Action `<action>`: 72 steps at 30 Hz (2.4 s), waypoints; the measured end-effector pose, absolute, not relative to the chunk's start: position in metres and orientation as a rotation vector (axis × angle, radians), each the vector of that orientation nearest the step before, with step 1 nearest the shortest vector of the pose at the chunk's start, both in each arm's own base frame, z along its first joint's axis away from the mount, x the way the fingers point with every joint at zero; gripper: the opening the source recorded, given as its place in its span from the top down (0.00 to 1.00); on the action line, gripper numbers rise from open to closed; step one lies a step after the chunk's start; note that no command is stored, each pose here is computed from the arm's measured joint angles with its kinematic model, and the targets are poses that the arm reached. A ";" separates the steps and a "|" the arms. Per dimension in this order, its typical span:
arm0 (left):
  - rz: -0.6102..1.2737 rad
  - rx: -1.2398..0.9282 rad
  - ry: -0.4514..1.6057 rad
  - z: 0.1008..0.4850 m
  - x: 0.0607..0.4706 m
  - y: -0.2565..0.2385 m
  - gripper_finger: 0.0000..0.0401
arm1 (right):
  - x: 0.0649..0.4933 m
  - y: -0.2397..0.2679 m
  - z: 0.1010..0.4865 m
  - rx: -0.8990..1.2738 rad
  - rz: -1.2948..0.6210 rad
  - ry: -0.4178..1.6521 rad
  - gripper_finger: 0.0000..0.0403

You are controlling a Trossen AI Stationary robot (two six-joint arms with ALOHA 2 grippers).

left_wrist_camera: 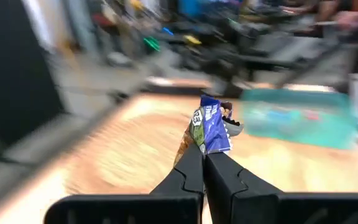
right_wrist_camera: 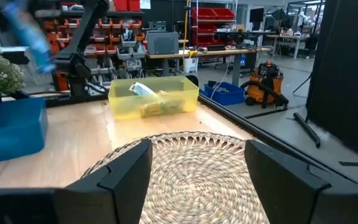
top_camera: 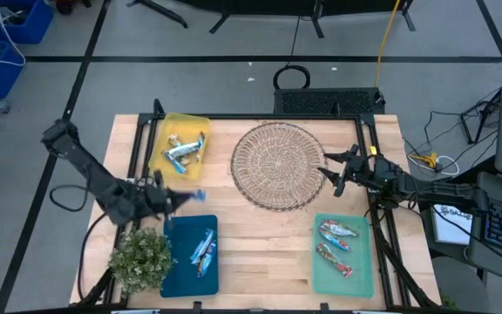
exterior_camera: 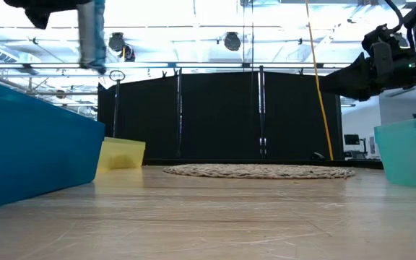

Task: Pick and place Granola Bars by type
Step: Put the blue granola bar into the blue bin, then return to Home Position

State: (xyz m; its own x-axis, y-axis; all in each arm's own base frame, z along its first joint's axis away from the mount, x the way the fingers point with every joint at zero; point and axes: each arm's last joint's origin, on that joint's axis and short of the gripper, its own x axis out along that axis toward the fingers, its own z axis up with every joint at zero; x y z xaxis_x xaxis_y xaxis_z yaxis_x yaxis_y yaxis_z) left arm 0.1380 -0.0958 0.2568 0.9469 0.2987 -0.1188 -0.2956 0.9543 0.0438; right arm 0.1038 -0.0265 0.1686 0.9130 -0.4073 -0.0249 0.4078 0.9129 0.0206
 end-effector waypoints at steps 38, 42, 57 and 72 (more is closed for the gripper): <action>0.359 0.118 0.463 0.222 0.161 -0.137 0.56 | 0.104 -0.027 0.169 0.014 -0.422 0.022 0.39; 0.429 0.179 0.361 0.242 0.145 -0.116 0.47 | 0.104 -0.027 0.169 0.014 -0.422 0.022 0.39; 0.490 0.098 0.166 0.230 0.081 -0.041 0.39 | 0.104 -0.027 0.169 0.014 -0.422 0.019 0.39; 0.198 0.161 -0.082 0.209 0.088 -0.030 0.44 | 0.104 -0.027 0.169 0.014 -0.422 0.015 0.39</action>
State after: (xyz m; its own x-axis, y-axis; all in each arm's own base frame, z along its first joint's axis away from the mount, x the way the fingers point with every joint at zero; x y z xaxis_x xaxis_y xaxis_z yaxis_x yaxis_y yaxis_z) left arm 0.0882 -0.0304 0.2088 0.9772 0.1888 0.0972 -0.2020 0.9677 0.1510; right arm 0.1038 -0.0266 0.1692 0.9121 -0.4095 -0.0178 0.4097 0.9122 0.0106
